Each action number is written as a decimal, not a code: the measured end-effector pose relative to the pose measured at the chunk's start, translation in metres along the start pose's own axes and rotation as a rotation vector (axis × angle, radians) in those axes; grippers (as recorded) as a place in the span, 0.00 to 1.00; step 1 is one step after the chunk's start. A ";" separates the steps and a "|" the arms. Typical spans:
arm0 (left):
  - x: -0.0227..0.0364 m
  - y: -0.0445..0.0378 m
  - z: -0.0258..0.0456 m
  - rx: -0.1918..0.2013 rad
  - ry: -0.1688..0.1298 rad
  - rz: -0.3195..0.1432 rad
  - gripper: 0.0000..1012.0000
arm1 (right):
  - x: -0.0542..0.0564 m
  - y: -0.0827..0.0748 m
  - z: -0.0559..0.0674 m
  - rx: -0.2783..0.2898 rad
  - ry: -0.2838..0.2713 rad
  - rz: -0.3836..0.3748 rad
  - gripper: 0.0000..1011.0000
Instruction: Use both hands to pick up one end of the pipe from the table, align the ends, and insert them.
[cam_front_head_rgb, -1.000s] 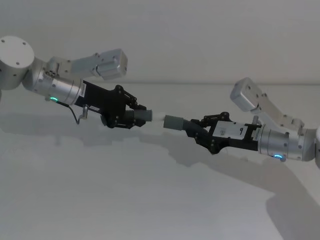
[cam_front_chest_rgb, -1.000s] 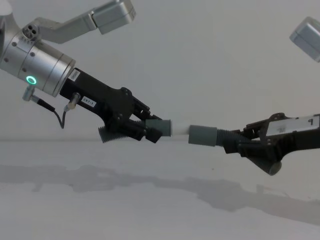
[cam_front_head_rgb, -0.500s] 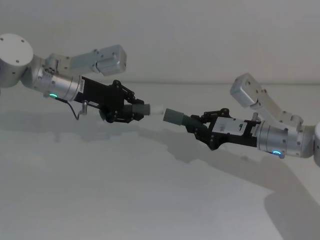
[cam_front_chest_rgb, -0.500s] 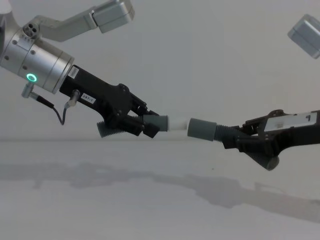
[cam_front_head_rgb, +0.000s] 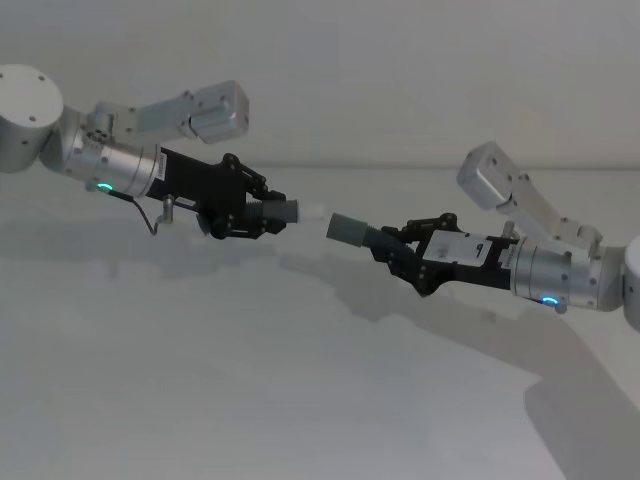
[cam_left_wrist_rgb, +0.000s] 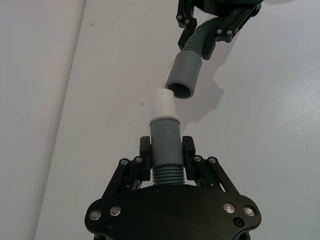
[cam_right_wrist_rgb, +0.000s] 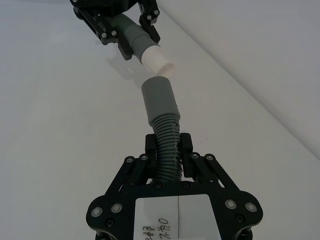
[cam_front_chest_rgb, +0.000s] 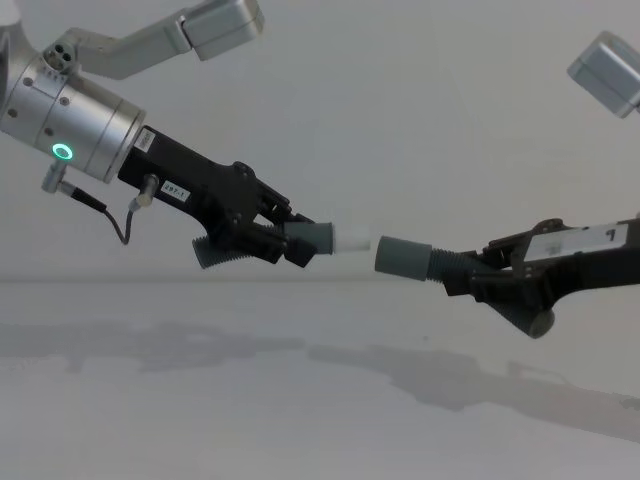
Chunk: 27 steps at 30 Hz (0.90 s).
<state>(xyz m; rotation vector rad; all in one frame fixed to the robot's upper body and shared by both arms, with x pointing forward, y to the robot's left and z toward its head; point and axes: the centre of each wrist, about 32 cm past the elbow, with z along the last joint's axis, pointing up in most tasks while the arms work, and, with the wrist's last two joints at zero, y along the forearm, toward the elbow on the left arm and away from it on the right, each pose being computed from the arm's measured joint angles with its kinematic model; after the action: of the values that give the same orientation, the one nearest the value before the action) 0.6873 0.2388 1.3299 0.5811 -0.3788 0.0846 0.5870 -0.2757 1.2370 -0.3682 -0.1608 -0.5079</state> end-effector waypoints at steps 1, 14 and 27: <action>0.0001 0.0001 -0.0001 -0.001 0.001 0.000 0.36 | 0.000 0.000 0.000 -0.001 0.000 0.000 0.27; 0.0023 -0.0008 -0.0026 0.003 0.009 -0.009 0.36 | 0.004 0.001 0.000 -0.007 0.005 -0.002 0.27; 0.0050 -0.0035 -0.0038 0.020 0.008 -0.020 0.36 | 0.007 0.003 0.000 -0.009 0.006 0.005 0.27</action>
<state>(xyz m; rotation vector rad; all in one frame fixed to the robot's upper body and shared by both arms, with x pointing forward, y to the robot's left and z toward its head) 0.6938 0.2379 1.3270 0.6036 -0.3645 0.0718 0.5945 -0.2764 1.2380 -0.3761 -0.1515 -0.5047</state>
